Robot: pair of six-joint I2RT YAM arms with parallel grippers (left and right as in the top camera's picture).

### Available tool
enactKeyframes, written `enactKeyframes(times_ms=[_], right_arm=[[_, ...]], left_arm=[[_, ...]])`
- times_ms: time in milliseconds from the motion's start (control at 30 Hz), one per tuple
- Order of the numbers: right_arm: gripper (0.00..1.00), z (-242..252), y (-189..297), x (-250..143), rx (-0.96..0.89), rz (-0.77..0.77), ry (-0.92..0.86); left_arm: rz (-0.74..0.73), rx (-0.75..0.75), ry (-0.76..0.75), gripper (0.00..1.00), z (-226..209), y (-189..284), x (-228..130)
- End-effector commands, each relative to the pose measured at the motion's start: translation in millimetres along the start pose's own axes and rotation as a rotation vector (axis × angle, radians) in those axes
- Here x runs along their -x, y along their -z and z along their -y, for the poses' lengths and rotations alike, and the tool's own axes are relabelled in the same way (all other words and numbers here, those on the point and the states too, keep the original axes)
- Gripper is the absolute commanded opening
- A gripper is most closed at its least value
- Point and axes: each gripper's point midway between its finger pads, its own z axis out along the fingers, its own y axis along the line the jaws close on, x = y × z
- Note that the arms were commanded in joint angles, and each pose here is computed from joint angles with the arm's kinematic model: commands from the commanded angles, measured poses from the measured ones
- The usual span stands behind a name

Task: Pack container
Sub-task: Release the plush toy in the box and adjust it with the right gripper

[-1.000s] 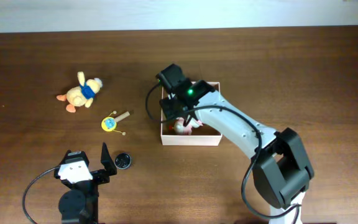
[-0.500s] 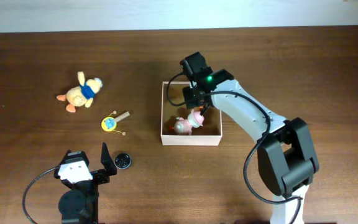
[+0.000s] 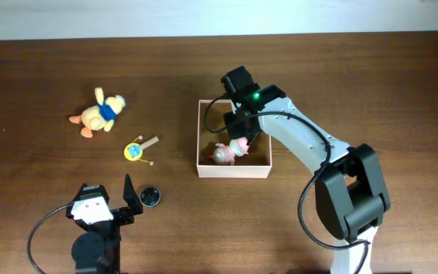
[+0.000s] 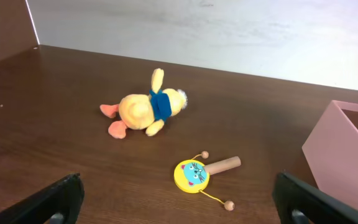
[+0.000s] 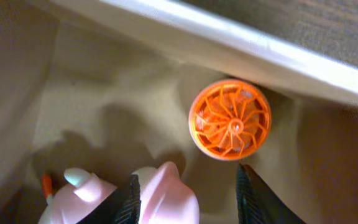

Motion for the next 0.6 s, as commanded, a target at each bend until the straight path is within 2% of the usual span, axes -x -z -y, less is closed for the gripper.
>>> enactKeyframes(times_ms=[0, 567], right_arm=[[0.38, -1.8, -5.9, -9.1, 0.004, -0.033, 0.004], [0.36, -8.6, -3.1, -38.3, 0.011, -0.148, 0.025]], left_arm=[[0.003, -0.01, -0.015, 0.99, 1.3, -0.2, -1.0], [0.003, -0.01, -0.015, 0.99, 1.3, -0.2, -1.0]])
